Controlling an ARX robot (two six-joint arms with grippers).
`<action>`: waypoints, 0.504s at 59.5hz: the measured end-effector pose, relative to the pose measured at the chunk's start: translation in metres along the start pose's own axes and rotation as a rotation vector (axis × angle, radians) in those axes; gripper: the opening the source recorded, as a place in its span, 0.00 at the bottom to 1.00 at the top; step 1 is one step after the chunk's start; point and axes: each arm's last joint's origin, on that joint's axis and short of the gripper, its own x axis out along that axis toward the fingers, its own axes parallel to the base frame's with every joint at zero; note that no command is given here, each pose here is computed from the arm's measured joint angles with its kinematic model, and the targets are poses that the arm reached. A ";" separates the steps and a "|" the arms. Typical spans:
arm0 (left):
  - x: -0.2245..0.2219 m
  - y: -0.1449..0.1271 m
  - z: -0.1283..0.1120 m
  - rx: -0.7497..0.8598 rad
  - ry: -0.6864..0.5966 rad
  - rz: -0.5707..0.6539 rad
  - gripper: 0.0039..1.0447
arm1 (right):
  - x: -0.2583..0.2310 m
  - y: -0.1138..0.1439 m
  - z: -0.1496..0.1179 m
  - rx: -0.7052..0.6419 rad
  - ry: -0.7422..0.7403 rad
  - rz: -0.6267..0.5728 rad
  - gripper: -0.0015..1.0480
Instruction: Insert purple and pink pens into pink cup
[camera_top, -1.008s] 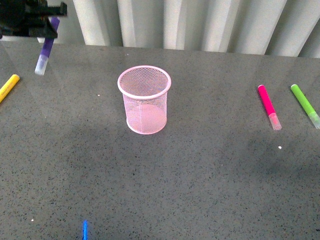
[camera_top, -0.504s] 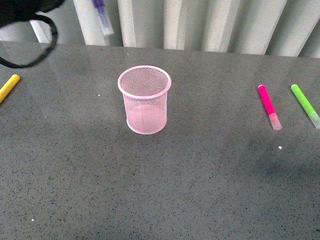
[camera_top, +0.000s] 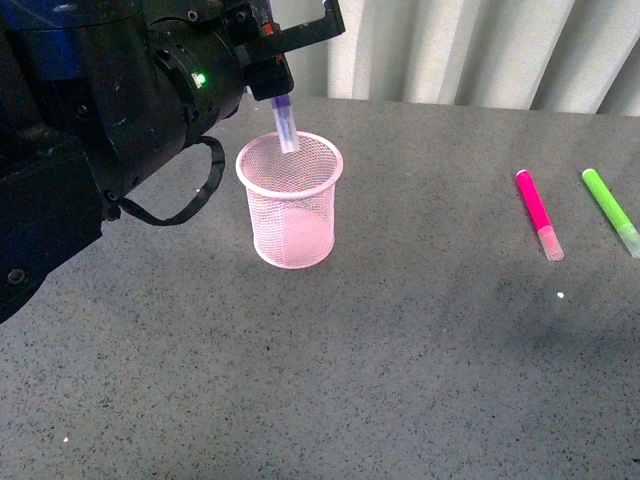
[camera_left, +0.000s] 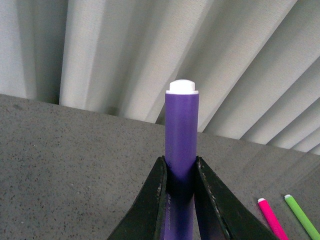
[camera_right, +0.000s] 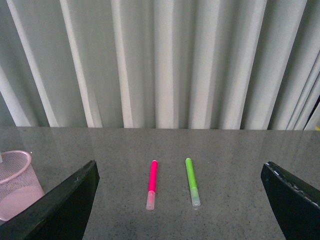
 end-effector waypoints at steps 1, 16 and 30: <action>0.001 0.001 0.000 0.000 -0.002 0.001 0.11 | 0.000 0.000 0.000 0.000 0.000 0.000 0.93; 0.006 0.013 -0.003 -0.008 0.028 0.015 0.11 | 0.000 0.000 0.000 0.000 0.000 0.000 0.93; 0.007 0.021 -0.010 -0.038 0.078 0.032 0.11 | 0.000 0.000 0.000 0.000 0.000 0.000 0.93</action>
